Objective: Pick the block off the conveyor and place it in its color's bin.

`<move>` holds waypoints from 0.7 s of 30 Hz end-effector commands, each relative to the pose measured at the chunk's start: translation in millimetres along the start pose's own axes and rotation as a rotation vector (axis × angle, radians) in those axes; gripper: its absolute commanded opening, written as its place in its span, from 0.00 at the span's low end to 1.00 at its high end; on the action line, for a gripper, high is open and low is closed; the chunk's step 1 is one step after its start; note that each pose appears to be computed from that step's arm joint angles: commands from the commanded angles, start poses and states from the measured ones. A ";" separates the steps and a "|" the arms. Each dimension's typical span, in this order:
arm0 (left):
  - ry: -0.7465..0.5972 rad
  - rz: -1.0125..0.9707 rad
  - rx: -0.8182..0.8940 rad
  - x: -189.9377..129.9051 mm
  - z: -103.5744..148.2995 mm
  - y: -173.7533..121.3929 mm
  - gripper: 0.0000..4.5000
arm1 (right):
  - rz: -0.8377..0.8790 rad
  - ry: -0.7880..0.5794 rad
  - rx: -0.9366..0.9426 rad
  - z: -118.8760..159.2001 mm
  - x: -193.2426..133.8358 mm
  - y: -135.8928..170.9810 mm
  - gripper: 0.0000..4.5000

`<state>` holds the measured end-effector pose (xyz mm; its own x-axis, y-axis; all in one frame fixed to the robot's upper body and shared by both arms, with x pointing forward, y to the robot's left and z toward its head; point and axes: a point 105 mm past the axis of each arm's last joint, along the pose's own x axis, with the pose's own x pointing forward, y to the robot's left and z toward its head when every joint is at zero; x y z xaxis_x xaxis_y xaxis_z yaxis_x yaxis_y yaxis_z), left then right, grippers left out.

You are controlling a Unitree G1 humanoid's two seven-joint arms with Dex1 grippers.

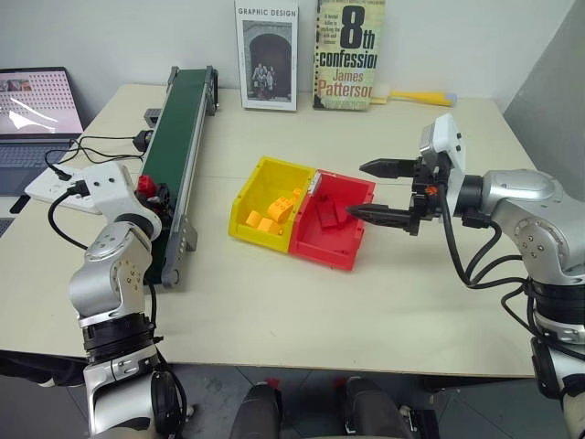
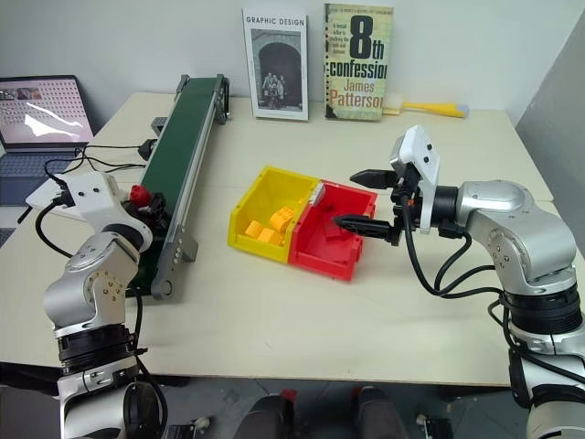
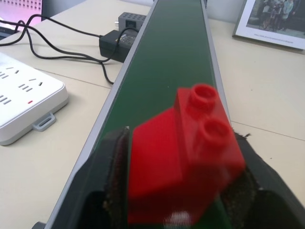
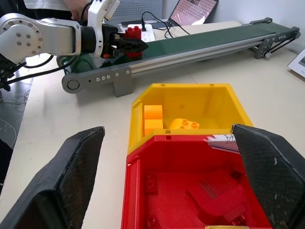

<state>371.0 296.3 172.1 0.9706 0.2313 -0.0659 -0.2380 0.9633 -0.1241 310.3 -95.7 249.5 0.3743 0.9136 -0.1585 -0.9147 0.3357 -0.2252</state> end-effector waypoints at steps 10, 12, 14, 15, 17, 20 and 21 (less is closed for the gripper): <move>-0.130 -0.253 0.098 -3.5 56.4 -57.9 0.34 | -0.097 0.020 -0.088 12.1 -19.6 -5.5 1.00; -0.130 -0.457 0.164 -9.2 61.1 -102.0 0.34 | -0.143 0.076 -0.101 5.5 -27.9 -6.1 1.00; -0.116 -0.645 0.211 -18.8 59.6 -139.6 0.34 | -0.160 0.117 -0.110 0.3 -33.7 -2.1 1.00; -0.109 -0.736 0.234 -24.6 57.7 -157.8 0.34 | -0.168 0.131 -0.111 -1.6 -36.3 0.0 1.00; -0.096 -0.879 0.268 -35.0 52.5 -186.4 0.34 | -0.186 0.147 -0.104 -4.1 -40.0 3.0 1.00; -0.070 -1.122 0.339 -57.3 37.8 -230.3 0.34 | -0.210 0.166 -0.088 -8.7 -45.6 9.8 1.00; -0.062 -1.193 0.372 -64.4 31.6 -240.4 0.34 | -0.218 0.168 -0.084 -9.5 -46.9 11.8 1.00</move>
<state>380.0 83.5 231.8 0.7064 -0.7060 -0.0506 0.7046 0.6944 0.1462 292.5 -135.4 231.9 0.5628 0.7743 -0.2894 -0.8213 0.4841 -0.3020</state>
